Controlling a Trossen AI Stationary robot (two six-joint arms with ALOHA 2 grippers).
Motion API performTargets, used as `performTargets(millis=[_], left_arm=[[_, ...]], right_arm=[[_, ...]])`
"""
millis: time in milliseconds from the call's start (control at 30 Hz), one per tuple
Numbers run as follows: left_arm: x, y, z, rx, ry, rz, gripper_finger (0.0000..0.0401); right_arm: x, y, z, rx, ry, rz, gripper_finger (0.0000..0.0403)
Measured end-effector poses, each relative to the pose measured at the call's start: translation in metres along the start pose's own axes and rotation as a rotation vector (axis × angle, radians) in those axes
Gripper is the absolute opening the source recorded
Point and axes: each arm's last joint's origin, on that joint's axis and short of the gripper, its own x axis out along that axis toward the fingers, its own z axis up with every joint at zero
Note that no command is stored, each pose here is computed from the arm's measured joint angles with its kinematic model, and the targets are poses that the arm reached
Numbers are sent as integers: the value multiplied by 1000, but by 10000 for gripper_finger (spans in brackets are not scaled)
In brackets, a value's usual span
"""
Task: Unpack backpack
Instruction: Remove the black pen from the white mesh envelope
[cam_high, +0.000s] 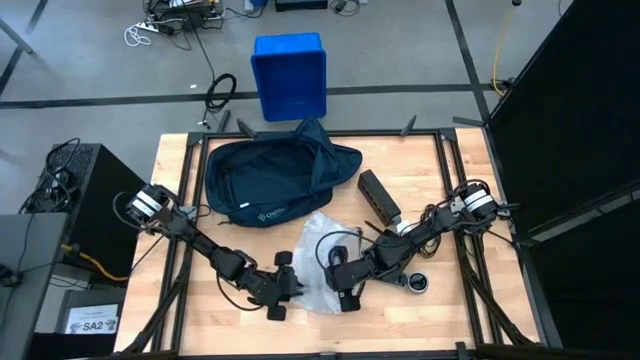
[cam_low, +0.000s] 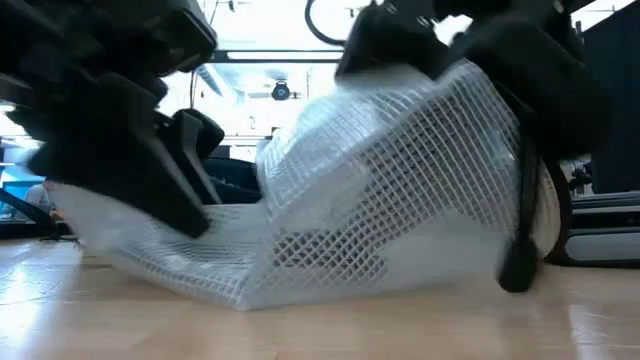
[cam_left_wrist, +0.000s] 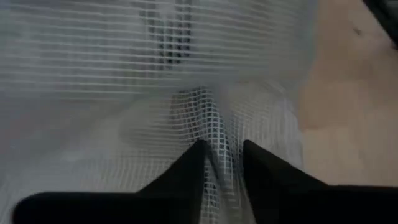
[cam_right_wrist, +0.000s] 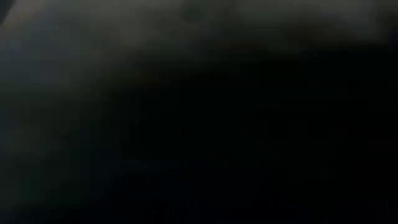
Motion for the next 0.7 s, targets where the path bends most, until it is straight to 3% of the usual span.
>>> performTargets(millis=[133,267,500,700], left_arm=[[0,2,-2,-3,20,26,140],[0,3,-4,0,34,45,166],[0,4,-4,-27,26,70,164],[0,5,-6,-37,46,80,161]], right_arm=[[-14,0,2,17,30,-61,5],[-31,1,4,6,51,-105,5],[-78,3,6,35,119,-201,5],[-119,11,-11,87,277,-253,5]])
